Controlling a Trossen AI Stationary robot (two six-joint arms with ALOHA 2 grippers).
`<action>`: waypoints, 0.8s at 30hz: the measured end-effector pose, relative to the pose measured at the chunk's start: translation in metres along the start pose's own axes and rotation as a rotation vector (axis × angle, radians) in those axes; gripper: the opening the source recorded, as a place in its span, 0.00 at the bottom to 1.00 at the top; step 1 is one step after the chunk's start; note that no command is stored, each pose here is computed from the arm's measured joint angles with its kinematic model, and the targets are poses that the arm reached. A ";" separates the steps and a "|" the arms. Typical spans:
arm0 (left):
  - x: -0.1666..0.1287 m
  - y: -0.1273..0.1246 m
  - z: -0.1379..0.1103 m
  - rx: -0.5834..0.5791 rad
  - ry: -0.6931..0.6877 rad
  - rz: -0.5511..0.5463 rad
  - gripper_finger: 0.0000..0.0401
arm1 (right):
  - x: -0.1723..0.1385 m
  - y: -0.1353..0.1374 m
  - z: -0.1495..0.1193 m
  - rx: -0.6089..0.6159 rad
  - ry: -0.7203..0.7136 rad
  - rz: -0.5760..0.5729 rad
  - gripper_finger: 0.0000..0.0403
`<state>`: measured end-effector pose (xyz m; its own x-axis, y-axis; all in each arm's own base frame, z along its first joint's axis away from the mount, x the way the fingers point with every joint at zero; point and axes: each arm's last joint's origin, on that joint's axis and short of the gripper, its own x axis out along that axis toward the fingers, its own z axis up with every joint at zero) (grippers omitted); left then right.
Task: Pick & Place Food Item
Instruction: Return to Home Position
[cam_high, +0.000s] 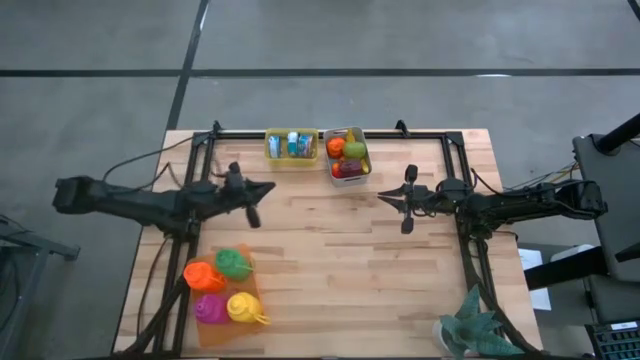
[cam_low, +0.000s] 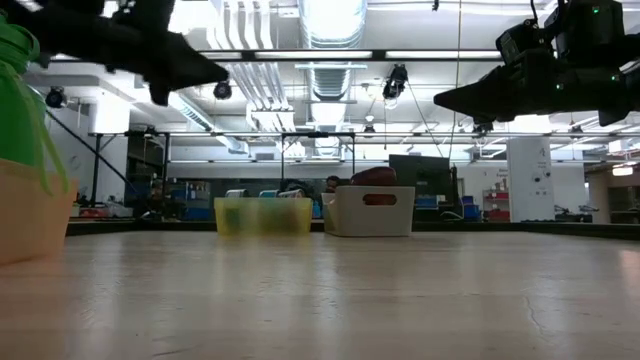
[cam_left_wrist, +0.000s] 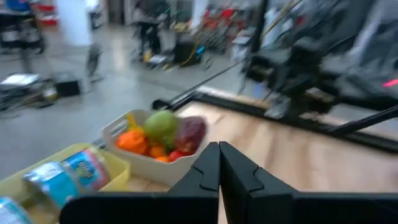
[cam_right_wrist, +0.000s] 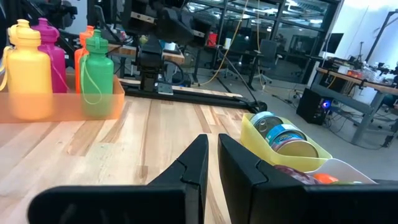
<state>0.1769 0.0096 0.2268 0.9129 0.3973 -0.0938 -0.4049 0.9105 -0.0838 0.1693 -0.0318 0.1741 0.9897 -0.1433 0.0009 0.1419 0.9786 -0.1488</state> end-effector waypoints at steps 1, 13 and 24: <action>-0.006 0.002 -0.003 -0.012 -0.026 -0.028 0.01 | 0.000 0.000 0.000 0.000 0.000 0.000 0.08; -0.054 0.019 -0.037 0.059 -0.264 -0.351 0.00 | 0.000 0.000 0.000 0.000 0.000 0.000 0.08; -0.078 0.025 -0.042 0.064 -0.345 -0.487 0.00 | 0.000 0.000 0.000 0.000 0.001 0.000 0.08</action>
<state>0.0936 -0.0028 0.1906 0.9611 -0.0625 0.2690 0.0581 0.9980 0.0244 0.1693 -0.0318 0.1740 0.9896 -0.1437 0.0002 0.1421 0.9786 -0.1488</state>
